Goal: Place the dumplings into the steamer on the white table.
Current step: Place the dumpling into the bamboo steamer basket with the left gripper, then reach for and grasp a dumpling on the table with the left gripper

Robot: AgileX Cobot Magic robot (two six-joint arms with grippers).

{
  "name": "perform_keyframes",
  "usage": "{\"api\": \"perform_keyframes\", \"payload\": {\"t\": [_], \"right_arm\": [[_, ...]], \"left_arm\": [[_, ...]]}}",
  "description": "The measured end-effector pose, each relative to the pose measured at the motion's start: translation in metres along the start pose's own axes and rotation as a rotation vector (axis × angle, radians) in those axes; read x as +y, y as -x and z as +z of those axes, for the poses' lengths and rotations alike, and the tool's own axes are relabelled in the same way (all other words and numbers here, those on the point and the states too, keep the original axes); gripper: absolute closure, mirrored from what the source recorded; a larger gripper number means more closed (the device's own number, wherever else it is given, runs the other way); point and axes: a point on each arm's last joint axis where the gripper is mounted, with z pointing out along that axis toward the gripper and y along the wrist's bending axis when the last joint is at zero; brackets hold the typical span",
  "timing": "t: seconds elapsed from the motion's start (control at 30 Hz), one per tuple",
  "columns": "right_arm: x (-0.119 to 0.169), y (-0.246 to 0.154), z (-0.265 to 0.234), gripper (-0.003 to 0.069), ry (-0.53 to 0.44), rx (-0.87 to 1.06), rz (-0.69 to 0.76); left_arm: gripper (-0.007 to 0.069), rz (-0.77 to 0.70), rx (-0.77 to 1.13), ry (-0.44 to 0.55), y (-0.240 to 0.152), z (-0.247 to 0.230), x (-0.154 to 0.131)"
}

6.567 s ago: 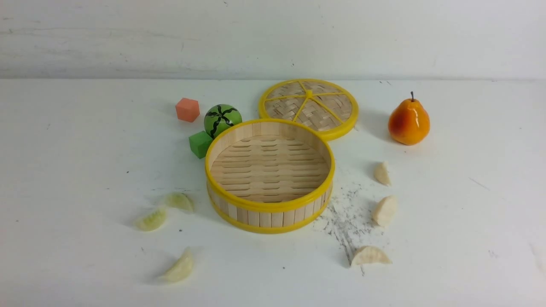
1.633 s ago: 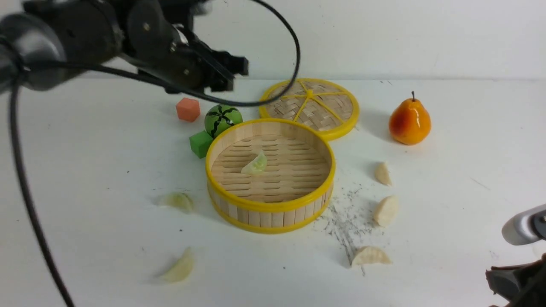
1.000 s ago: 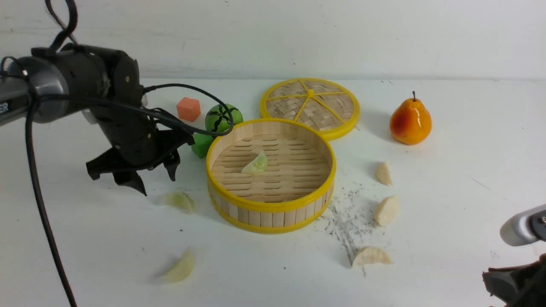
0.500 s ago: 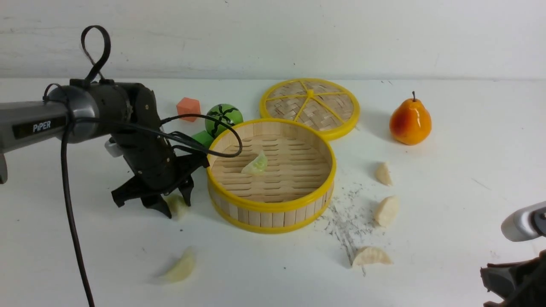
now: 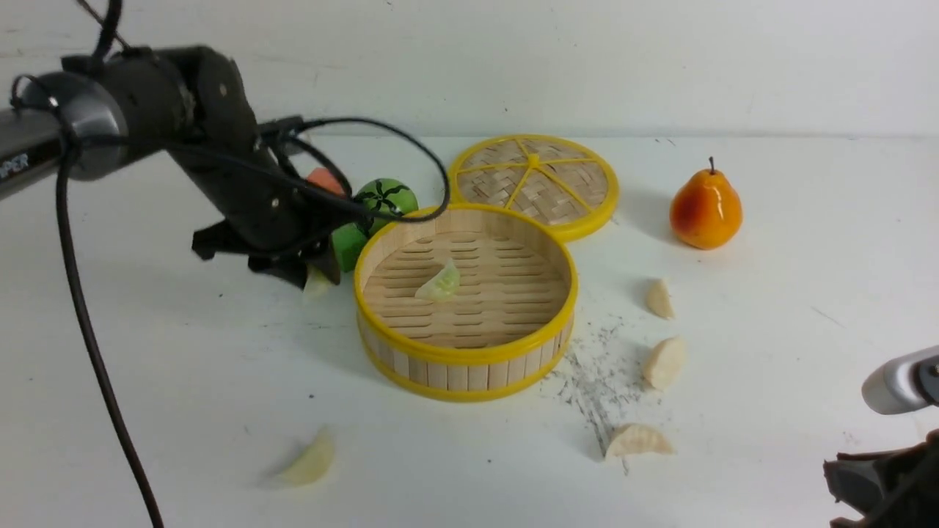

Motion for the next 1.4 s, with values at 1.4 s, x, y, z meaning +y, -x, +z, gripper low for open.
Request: {"api": "perform_keyframes", "payload": {"t": [1.4], "right_arm": [[0.0,0.0,0.0,0.0564,-0.001,0.001,-0.008]], "left_arm": [[0.0318,0.37,0.024,0.056,-0.037,-0.111,-0.052]]}}
